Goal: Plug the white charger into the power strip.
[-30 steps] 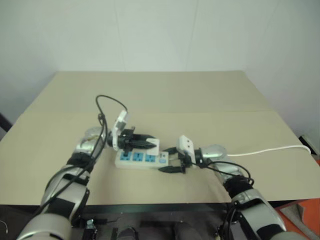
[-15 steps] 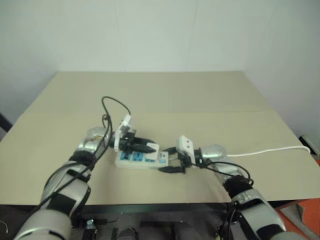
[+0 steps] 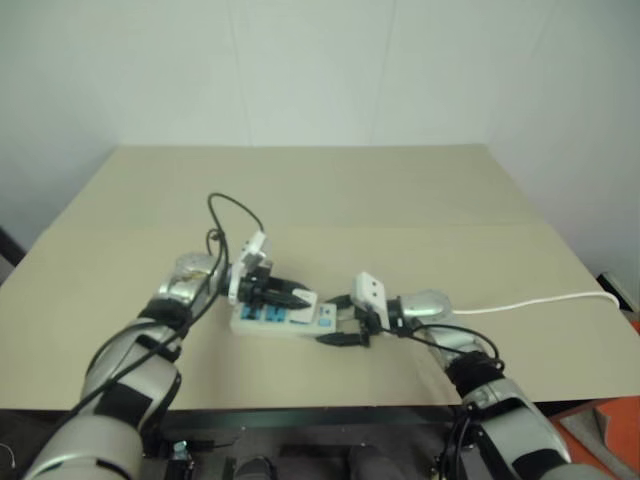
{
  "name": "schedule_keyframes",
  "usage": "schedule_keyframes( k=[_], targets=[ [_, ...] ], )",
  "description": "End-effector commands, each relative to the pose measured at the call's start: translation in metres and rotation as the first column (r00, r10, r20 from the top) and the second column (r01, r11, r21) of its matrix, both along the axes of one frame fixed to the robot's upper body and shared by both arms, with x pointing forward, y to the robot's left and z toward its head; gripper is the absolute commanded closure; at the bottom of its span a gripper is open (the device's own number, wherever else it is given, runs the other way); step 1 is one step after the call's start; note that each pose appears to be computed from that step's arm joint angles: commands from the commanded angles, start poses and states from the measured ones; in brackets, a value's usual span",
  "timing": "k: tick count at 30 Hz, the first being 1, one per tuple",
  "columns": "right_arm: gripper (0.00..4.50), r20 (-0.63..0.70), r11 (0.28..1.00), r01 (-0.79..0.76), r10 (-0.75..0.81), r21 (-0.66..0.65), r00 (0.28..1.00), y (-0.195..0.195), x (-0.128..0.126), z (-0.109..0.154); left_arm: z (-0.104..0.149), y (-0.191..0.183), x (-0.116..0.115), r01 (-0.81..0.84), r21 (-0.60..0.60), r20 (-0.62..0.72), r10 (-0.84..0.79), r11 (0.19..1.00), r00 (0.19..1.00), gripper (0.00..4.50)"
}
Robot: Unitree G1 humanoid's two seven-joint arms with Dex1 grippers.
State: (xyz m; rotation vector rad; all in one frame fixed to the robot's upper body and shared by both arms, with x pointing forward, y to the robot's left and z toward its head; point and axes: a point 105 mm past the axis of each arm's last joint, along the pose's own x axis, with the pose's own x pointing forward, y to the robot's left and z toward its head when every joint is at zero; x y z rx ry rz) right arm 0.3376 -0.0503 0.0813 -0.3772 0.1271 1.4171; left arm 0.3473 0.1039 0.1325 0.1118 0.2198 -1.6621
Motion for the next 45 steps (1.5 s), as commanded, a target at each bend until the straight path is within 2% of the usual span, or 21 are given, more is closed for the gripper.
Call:
schedule_keyframes(
  k=[1, 12, 21, 29, 35, 42, 43, 45],
  targets=[
    [1.08, -0.028, 0.999, 0.008, -0.009, -0.047, 1.000, -0.001, -0.002, -0.014, -0.004, 0.009, 0.002, -0.016, 0.048, 0.037, 0.015, 0.999, 0.999, 3.50],
    [1.08, -0.027, 0.999, 0.010, -0.011, -0.044, 1.000, -0.002, -0.004, -0.015, -0.027, 0.025, -0.005, -0.063, 0.049, 0.023, 0.062, 0.997, 0.998, 3.50],
    [1.08, -0.019, 0.999, 0.007, -0.007, -0.041, 1.000, -0.002, -0.005, -0.014, -0.059, 0.040, -0.014, -0.061, 0.190, 0.045, 0.054, 0.980, 0.998, 3.50],
    [1.08, -0.016, 0.999, 0.012, -0.013, -0.037, 1.000, -0.002, -0.005, -0.014, -0.075, 0.048, -0.019, -0.057, 0.256, 0.060, 0.043, 0.965, 0.997, 3.50],
    [1.08, -0.017, 0.999, 0.016, -0.016, -0.035, 1.000, -0.002, -0.006, -0.015, -0.078, 0.051, -0.020, -0.053, 0.281, 0.066, 0.036, 0.958, 0.997, 3.50],
    [1.08, -0.020, 0.999, 0.016, -0.017, -0.036, 1.000, -0.001, -0.006, -0.015, -0.070, 0.047, -0.014, -0.099, 0.208, 0.059, 0.088, 0.973, 0.994, 3.50],
    [1.08, -0.020, 0.999, 0.017, -0.017, -0.036, 1.000, -0.001, -0.006, -0.015, -0.069, 0.046, -0.014, -0.104, 0.199, 0.059, 0.094, 0.974, 0.994, 2.79],
    [1.08, -0.020, 0.999, 0.017, -0.018, -0.037, 1.000, -0.001, -0.006, -0.015, -0.065, 0.045, -0.011, -0.119, 0.173, 0.069, 0.109, 0.978, 0.992, 2.18]
  ],
)
